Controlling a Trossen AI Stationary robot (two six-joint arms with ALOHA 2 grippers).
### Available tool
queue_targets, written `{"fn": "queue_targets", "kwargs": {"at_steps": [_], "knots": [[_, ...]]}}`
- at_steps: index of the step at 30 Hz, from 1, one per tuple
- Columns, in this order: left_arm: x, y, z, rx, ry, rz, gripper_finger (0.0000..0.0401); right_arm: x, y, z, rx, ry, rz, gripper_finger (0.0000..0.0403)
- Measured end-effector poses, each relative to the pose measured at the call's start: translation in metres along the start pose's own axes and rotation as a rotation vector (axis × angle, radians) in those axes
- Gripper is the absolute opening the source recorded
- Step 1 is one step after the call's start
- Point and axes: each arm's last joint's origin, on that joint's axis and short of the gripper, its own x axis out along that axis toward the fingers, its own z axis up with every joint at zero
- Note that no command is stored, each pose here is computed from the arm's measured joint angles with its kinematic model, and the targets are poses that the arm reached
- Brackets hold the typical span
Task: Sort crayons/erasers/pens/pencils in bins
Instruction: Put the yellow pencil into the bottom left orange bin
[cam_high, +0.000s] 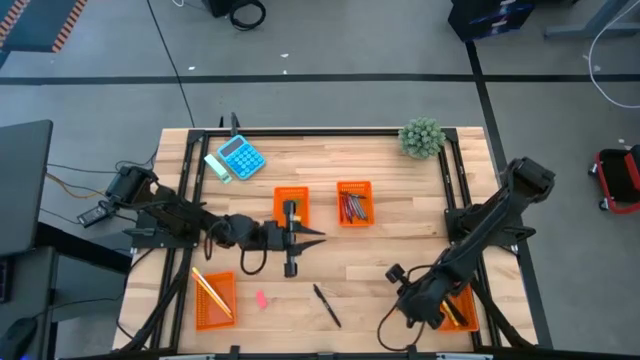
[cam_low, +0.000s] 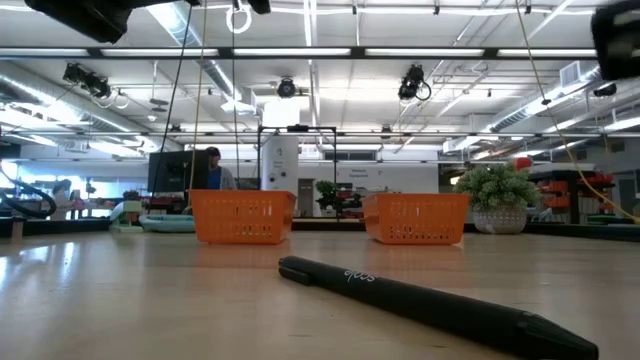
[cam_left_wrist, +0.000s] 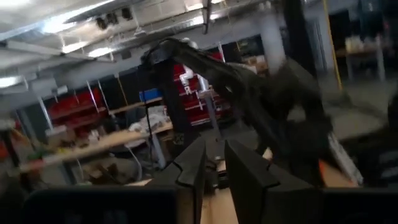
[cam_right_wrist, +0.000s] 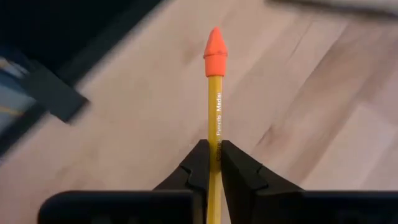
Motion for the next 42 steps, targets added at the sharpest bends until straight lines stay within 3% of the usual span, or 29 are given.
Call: {"fn": "queue_targets", "kwargs": {"at_steps": [4,8,11,14,21,27,36,42], "knots": [[-0.006,-0.017,0.001,0.181,0.026,-0.07,0.0065,-0.035,0.004,0.007,-0.015,-0.137,-0.1,0.0037],[-0.012,-0.032,0.005,0.331,0.02,-0.105,0.007,-0.074,-0.001,0.012,-0.041,-0.306,-0.327,0.0036],[-0.014,-0.035,0.007,0.376,0.024,-0.093,0.008,-0.101,-0.01,0.017,-0.057,-0.423,-0.515,0.0036],[-0.013,-0.035,0.006,0.379,0.026,-0.088,0.0091,-0.12,-0.019,0.023,-0.094,-0.509,-0.613,0.0036],[-0.012,-0.03,0.006,0.344,0.027,-0.068,0.0095,-0.111,-0.043,0.031,-0.213,-0.531,-0.545,0.0035],[-0.001,-0.026,0.011,0.214,0.033,-0.053,0.0125,-0.086,-0.069,0.042,-0.245,-0.528,-0.579,0.0035],[0.019,-0.041,-0.001,0.382,0.132,-0.118,0.0209,-0.08,-0.094,0.045,-0.246,-0.53,-0.641,0.0035],[0.036,-0.044,-0.003,0.408,0.12,-0.103,0.0222,-0.079,-0.092,0.044,-0.257,-0.526,-0.61,0.0035]]}}
